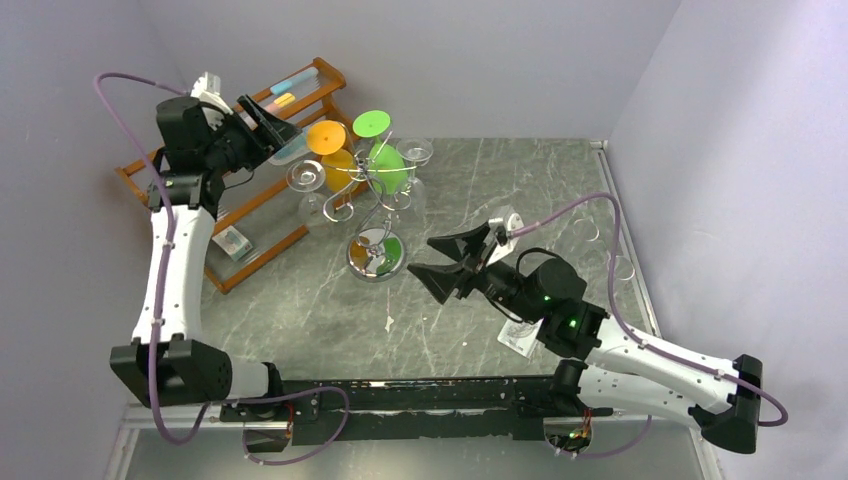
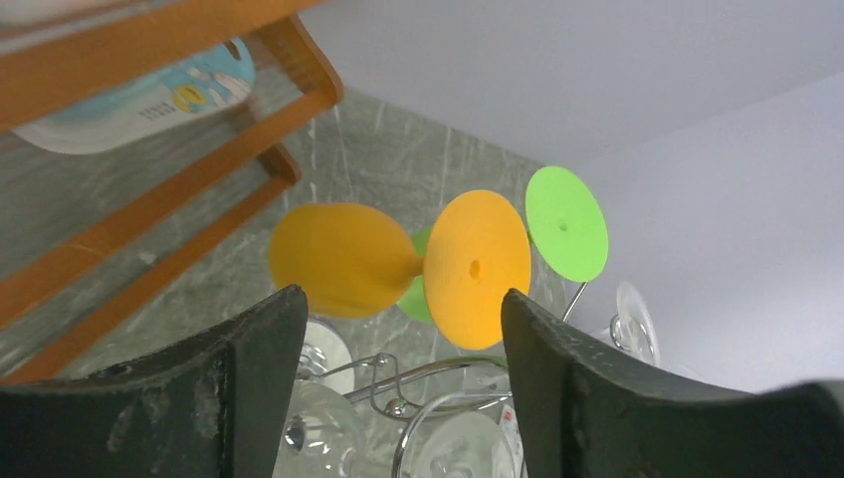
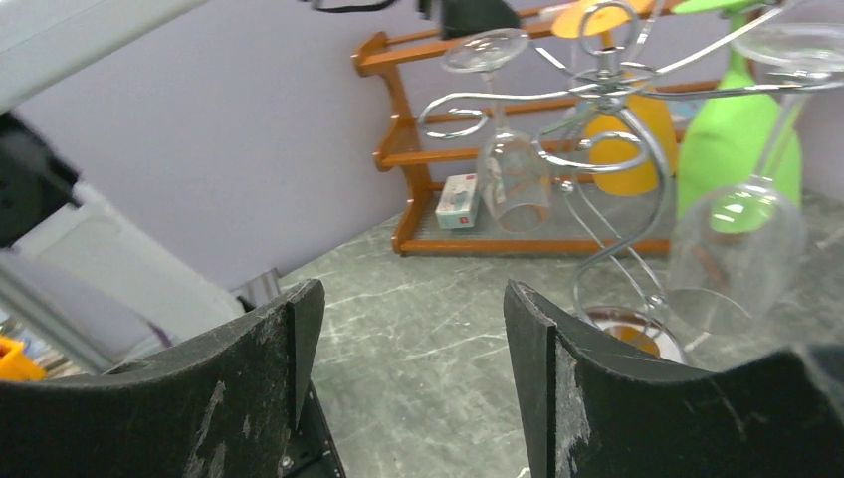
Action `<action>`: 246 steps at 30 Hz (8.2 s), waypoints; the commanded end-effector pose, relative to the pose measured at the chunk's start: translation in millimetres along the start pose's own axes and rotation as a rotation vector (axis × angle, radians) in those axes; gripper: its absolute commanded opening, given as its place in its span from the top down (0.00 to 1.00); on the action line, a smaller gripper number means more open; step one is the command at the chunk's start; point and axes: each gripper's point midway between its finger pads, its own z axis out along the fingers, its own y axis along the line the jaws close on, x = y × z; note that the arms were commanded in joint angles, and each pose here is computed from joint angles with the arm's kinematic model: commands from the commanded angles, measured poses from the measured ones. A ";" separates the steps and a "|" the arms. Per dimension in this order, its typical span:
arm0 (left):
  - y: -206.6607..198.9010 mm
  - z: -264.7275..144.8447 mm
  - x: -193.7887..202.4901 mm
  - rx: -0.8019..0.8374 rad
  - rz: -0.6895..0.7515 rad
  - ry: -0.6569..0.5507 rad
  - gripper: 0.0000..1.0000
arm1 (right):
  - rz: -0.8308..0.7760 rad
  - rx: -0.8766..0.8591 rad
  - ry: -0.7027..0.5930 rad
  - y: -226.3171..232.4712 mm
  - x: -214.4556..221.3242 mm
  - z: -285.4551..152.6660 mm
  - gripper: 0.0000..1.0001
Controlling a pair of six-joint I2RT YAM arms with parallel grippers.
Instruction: Place the wine glass upside down on the wine glass rack
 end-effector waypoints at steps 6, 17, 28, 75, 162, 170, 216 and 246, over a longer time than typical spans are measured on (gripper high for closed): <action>-9.5 -79.7 -24.1 -0.127 0.239 -0.141 0.05 | 0.013 0.341 0.104 -52.8 1.5 -7.1 0.30; -69.0 -142.1 26.8 0.063 0.597 -0.178 0.04 | 0.001 0.776 0.179 -113.2 -24.2 -23.1 0.29; -123.7 -191.0 126.2 0.575 0.847 -0.082 0.04 | 0.101 1.089 0.189 -210.4 -46.7 -61.2 0.29; -126.0 -156.1 155.8 0.642 0.613 0.072 0.03 | 0.197 1.644 0.343 -300.3 15.5 -222.7 0.61; -368.5 -39.2 139.2 0.783 -0.510 -0.196 0.18 | 0.280 0.256 -0.778 -58.3 -218.0 -146.8 1.00; -369.5 -42.9 119.9 0.810 -0.564 -0.296 0.50 | 0.300 0.252 -0.753 -60.1 -209.5 -144.2 1.00; -349.3 -122.5 202.0 1.045 0.376 -0.054 0.95 | -0.150 0.244 -0.157 -59.5 -147.0 -107.2 0.20; -342.3 -141.2 251.7 1.259 0.482 0.083 0.95 | 0.147 -0.340 -0.028 -2.2 -101.7 -80.8 0.42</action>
